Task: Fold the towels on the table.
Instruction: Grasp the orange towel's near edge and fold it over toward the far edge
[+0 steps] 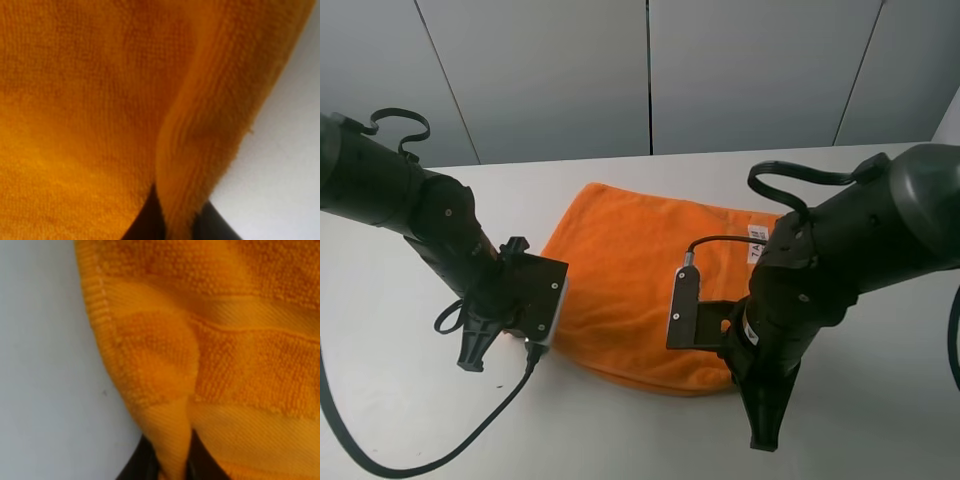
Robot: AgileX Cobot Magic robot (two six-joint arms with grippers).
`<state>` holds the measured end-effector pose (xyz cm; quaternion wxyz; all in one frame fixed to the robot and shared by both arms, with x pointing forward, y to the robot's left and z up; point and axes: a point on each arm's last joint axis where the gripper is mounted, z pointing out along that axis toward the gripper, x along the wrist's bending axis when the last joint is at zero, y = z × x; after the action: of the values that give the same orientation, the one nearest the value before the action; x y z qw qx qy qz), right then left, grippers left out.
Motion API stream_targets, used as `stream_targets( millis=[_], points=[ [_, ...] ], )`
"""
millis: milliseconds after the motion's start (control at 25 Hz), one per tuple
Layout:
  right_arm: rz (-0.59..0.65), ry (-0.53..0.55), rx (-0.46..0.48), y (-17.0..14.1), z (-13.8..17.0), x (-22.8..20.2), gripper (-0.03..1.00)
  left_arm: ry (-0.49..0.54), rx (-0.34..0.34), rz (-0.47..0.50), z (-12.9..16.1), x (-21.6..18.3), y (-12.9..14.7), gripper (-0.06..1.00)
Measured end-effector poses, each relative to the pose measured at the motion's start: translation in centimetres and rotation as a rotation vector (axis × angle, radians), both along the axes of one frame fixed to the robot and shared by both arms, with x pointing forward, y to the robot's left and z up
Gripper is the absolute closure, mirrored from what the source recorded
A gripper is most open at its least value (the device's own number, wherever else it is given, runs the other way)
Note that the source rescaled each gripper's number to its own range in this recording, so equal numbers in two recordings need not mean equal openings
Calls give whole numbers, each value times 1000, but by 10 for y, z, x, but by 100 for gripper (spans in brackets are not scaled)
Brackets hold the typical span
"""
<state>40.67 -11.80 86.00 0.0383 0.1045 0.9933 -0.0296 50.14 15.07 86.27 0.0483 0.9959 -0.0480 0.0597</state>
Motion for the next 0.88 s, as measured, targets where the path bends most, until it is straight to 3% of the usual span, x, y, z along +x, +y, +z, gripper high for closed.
stream_targets(
  millis=[280, 640, 880],
  points=[
    [-2, -20, -12, -4, 21, 0, 97, 2, -18, 62, 20, -5, 2, 94],
    [82, -244, -28, -14, 64, 11, 97, -41, -56, 61, 69, -17, 6, 94],
    [106, -327, -52, -12, 76, 23, 97, -105, -105, 89, 93, -21, 8, 94]
  ],
)
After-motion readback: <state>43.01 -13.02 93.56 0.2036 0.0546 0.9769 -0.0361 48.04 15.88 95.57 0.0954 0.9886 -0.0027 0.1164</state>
